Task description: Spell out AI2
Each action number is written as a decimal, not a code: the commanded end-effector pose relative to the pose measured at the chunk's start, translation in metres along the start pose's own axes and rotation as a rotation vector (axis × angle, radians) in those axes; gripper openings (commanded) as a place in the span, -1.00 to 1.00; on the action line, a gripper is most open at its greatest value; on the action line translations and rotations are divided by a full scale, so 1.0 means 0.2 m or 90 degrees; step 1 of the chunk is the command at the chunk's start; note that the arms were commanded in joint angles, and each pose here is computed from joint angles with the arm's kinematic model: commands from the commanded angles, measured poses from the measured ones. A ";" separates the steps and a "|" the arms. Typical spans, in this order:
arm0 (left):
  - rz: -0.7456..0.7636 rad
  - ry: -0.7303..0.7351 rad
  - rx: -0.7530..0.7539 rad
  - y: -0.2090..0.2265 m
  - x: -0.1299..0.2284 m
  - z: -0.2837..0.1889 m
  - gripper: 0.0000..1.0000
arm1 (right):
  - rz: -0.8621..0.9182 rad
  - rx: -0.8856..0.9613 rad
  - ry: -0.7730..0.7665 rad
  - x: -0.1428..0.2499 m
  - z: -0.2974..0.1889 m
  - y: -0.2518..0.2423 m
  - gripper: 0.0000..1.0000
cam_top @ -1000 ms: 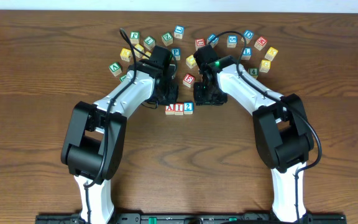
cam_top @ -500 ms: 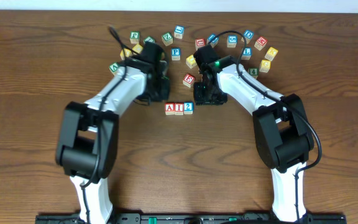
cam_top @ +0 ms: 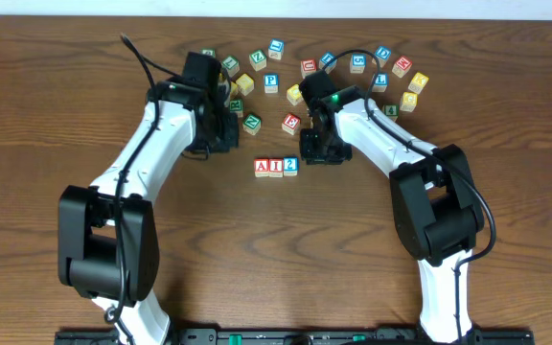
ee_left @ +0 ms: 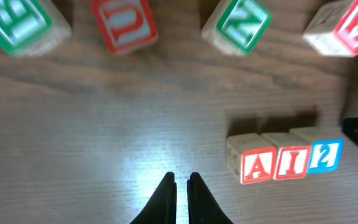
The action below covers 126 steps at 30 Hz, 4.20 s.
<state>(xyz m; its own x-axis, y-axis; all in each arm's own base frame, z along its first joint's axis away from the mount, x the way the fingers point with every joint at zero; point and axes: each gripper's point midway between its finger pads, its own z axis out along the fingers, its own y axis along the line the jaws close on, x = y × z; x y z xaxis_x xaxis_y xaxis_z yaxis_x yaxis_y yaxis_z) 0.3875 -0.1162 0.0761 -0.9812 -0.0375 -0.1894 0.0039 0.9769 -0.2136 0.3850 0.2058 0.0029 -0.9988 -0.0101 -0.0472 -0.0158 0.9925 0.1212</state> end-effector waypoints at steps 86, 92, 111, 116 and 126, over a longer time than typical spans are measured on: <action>-0.256 -0.301 -0.084 0.72 0.01 -1.03 0.43 | -0.006 -0.067 -0.206 -0.09 -0.96 -0.34 0.76; -0.256 -0.300 -0.084 0.72 0.01 -1.02 0.57 | 0.009 -0.060 -0.203 -0.09 -0.97 -0.40 0.81; -0.257 -0.295 -0.084 0.72 0.02 -1.02 0.68 | 0.002 -0.057 -0.214 -0.11 -0.97 -0.40 0.97; -0.257 -0.295 -0.084 0.72 0.02 -1.02 0.97 | 0.001 -0.040 -0.212 -0.11 -0.97 -0.43 0.98; -0.257 -0.296 -0.086 0.72 0.02 -1.02 0.98 | 0.000 -0.041 -0.217 -0.11 -0.97 -0.42 0.98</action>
<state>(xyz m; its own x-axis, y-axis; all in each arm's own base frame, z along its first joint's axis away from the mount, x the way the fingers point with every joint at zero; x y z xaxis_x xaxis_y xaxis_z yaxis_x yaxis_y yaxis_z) 0.3449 0.0647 0.2299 -0.7272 -0.4738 -0.4968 -0.4083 0.8802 -0.2418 0.3986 0.1022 0.1731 -0.9407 0.0505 -0.3355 -0.0160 0.9811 0.1926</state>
